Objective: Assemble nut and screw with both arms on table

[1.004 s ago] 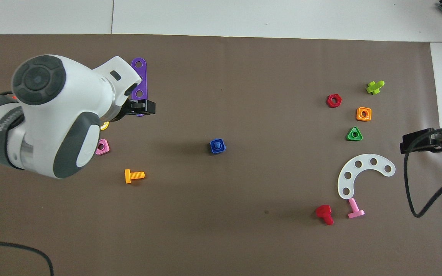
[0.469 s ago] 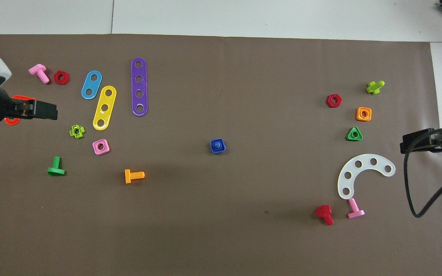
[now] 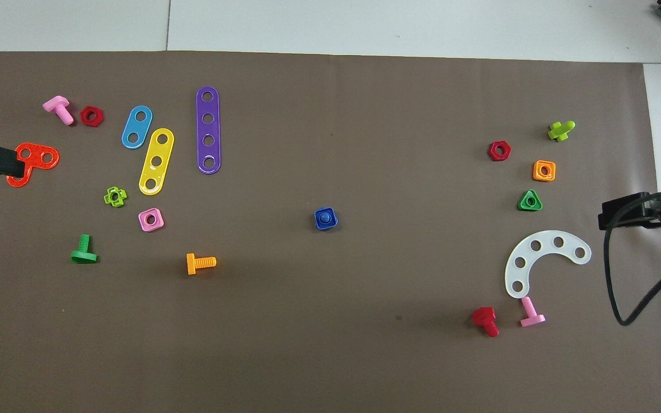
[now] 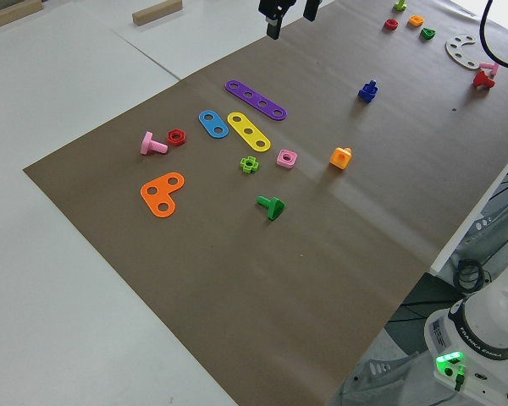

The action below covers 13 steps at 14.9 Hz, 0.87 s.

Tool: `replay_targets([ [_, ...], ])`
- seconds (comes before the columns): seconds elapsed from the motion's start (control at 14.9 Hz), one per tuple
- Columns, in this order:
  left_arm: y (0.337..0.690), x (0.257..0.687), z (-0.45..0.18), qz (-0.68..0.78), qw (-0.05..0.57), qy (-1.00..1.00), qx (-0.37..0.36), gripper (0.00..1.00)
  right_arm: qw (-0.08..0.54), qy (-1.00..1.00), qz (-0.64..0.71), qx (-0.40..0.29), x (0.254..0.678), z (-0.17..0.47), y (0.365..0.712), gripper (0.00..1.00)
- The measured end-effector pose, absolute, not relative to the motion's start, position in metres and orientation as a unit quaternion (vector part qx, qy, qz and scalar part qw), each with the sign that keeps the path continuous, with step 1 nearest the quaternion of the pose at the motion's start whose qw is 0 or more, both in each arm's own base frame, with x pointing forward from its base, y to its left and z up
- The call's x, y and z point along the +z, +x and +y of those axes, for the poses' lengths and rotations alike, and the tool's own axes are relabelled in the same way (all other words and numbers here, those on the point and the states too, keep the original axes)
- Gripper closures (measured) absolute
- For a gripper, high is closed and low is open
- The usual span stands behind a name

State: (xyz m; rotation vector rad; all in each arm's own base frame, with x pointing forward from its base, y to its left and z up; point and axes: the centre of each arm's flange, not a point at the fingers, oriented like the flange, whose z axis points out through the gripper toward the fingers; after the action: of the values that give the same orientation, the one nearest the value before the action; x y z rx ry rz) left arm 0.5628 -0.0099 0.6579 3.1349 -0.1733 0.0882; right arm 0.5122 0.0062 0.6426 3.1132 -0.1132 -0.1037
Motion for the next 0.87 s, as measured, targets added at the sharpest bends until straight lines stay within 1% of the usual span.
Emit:
replay_targets([
  [0.87,0.557,0.6627,-0.015,-0.06,0.001,0.998,0.023,0.0,0.012,0.999,-0.036,-0.033,0.6426,0.0062,0.5122,0.0],
])
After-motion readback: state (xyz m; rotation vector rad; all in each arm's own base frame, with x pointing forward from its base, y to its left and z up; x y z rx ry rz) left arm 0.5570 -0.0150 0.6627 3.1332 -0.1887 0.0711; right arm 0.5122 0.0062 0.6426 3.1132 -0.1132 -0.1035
